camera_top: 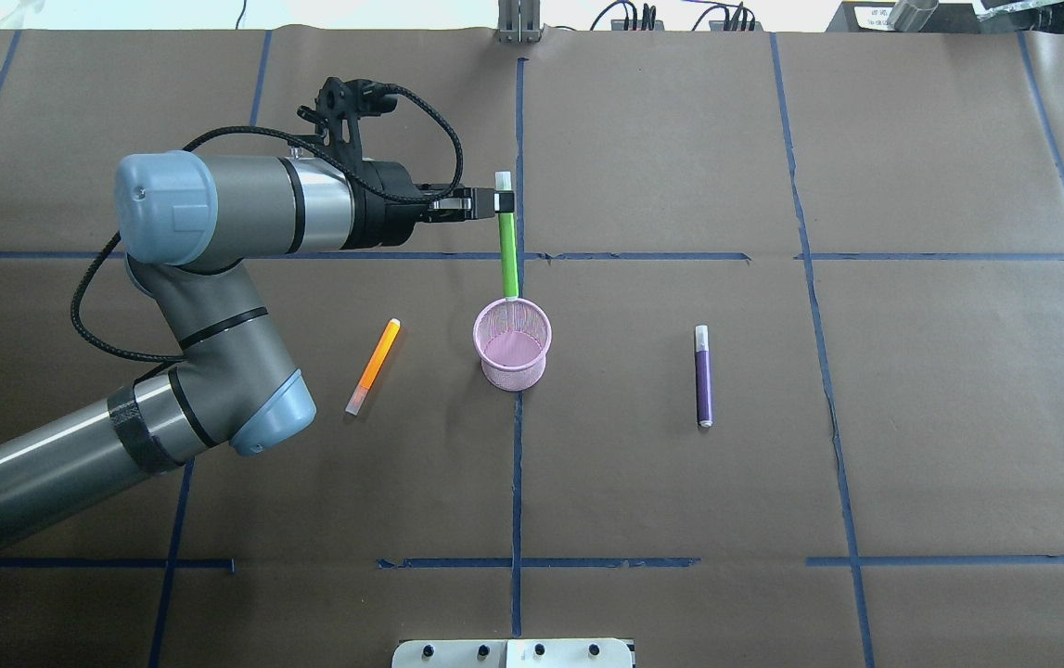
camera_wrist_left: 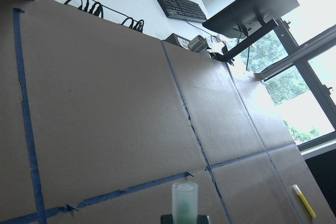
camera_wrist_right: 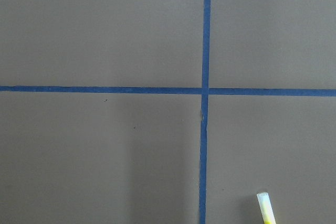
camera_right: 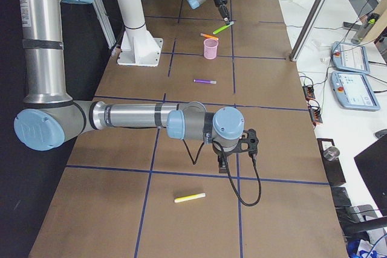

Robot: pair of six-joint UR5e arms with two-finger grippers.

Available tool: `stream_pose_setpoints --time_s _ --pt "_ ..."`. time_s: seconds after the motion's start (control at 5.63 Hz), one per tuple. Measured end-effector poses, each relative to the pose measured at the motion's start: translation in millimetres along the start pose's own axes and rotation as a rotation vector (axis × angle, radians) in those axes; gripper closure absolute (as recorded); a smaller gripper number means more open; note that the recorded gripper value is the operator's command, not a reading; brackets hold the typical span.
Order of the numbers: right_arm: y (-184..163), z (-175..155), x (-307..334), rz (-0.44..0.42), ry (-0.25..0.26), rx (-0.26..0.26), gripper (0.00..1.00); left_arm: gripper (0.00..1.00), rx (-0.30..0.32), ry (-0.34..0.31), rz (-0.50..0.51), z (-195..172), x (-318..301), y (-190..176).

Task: Collect pens into pen holder
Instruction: 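Lower the green highlighter into the pen cup and open the left gripper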

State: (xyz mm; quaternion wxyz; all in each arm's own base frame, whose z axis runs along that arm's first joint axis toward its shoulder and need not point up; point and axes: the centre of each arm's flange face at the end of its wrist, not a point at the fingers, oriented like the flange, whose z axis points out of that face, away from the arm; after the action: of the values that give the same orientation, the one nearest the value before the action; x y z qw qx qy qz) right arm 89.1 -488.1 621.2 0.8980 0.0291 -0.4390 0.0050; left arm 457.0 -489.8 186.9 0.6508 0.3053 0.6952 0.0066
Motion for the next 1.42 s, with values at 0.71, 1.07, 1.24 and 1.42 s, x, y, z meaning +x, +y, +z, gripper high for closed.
stream_pose_setpoints --time_s 0.71,1.07,1.24,1.42 --pt "2 2 2 0.007 0.0 -0.004 0.0 1.0 0.084 -0.057 0.126 30 9 59" --pt "3 2 3 0.01 0.0 -0.005 0.0 0.54 0.079 -0.074 0.136 34 3 73" --pt "3 2 2 0.011 0.0 -0.005 0.0 0.01 0.084 -0.081 0.14 35 1 74" --pt "1 1 1 0.009 0.0 -0.002 0.0 0.0 0.088 -0.083 0.142 35 1 73"
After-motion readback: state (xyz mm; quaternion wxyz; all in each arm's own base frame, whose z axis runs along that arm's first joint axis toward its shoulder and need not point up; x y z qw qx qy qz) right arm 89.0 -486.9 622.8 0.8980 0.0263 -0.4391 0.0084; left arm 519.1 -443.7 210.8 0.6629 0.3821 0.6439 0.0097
